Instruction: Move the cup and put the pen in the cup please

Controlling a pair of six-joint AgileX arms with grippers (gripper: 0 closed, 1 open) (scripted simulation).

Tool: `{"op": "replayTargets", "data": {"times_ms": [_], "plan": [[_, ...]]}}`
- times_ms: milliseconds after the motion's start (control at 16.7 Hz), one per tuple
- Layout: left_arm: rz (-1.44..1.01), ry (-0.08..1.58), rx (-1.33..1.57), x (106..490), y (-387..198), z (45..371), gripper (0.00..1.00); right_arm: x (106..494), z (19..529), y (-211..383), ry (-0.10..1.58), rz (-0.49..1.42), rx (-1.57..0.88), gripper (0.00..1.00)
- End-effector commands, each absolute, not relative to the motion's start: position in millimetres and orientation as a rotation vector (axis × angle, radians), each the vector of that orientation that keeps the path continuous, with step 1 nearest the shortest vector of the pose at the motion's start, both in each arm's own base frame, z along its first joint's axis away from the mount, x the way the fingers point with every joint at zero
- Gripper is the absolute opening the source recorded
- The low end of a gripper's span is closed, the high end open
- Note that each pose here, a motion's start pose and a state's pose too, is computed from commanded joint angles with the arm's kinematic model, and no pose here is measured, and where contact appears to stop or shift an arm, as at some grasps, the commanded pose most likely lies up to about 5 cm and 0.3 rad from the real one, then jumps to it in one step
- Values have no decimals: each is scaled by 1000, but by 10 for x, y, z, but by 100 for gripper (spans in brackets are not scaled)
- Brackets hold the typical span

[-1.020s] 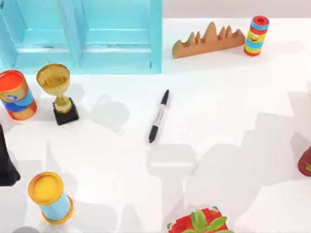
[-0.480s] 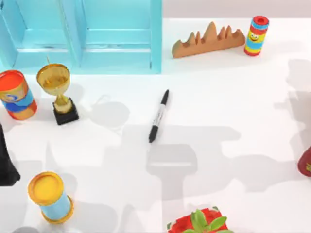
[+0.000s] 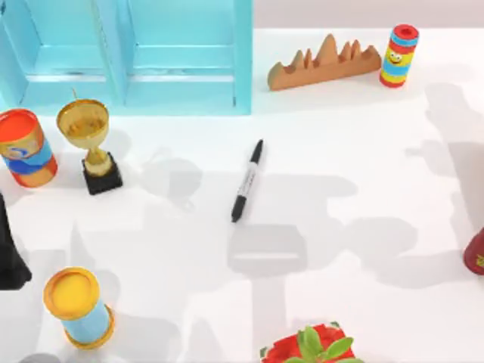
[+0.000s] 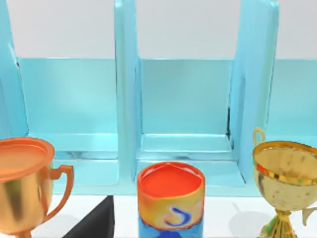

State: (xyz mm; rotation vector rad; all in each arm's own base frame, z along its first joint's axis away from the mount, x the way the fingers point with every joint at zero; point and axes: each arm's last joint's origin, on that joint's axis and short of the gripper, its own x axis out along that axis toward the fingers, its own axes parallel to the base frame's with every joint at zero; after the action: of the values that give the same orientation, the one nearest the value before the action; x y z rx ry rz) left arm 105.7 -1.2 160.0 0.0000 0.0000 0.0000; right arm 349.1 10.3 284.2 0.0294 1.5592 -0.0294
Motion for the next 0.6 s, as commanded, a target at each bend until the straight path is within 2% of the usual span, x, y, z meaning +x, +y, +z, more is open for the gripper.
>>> {"op": "replayTargets", "data": {"times_ms": [240, 420, 600], "plan": [[0, 0, 0, 1057, -12, 1600, 100, 3801, 2469, 842, 1573, -18, 20, 0], [0, 0, 0, 1057, -12, 1600, 100, 3873, 2197, 1396, 1581, -9, 9, 0], [0, 0, 0, 1057, -12, 1600, 100, 3890, 2106, 1572, 1574, -7, 9, 0]]}}
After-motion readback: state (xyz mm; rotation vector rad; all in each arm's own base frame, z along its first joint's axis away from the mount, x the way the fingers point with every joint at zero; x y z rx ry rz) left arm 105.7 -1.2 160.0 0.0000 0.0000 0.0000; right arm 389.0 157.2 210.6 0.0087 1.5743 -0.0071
